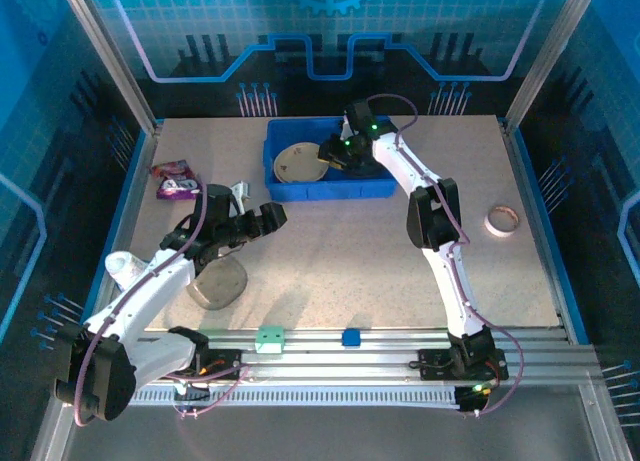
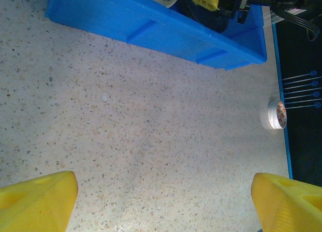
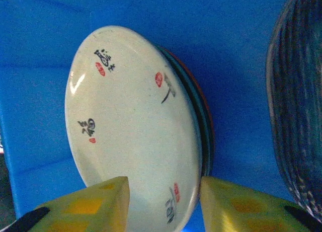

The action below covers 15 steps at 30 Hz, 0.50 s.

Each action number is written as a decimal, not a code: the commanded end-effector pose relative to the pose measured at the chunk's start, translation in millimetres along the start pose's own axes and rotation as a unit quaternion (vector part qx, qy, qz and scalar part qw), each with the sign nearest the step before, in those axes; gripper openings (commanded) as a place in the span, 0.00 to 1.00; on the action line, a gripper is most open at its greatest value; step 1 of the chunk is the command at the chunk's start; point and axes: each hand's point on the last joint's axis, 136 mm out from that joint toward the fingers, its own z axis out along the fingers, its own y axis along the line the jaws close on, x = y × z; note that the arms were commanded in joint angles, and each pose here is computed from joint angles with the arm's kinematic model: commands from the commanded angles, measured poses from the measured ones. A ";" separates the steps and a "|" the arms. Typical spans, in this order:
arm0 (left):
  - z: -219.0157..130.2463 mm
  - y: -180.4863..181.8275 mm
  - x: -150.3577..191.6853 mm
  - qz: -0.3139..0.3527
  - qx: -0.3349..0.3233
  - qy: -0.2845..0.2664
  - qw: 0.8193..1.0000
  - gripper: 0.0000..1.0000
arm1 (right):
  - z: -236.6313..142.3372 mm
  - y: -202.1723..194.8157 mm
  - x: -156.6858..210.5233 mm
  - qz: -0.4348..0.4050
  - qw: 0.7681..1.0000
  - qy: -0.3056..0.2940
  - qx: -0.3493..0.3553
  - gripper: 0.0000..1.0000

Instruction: Place the plates into the plastic bin on the countertop

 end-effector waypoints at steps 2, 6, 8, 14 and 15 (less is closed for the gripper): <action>0.4 -2.7 -3.2 0.003 0.008 -0.002 1.000 0.90 | -28.0 9.6 -7.0 -0.034 0.999 -0.025 0.023 0.43; 0.6 -1.5 -3.6 0.003 0.005 -0.004 1.000 0.90 | -41.0 6.5 -7.3 -0.054 0.997 -0.036 0.049 0.43; -0.1 -1.1 -4.0 0.004 0.004 -0.006 1.000 0.90 | -50.9 10.8 -7.4 -0.067 0.995 -0.045 0.054 0.42; -1.6 -1.0 -6.8 0.007 0.001 -0.015 1.000 0.91 | -102.2 46.5 -8.1 -0.134 0.982 -0.114 0.068 0.42; -1.6 -1.0 -7.7 0.006 0.001 -0.017 1.000 0.91 | -111.3 55.0 -6.2 -0.144 0.979 -0.126 0.064 0.42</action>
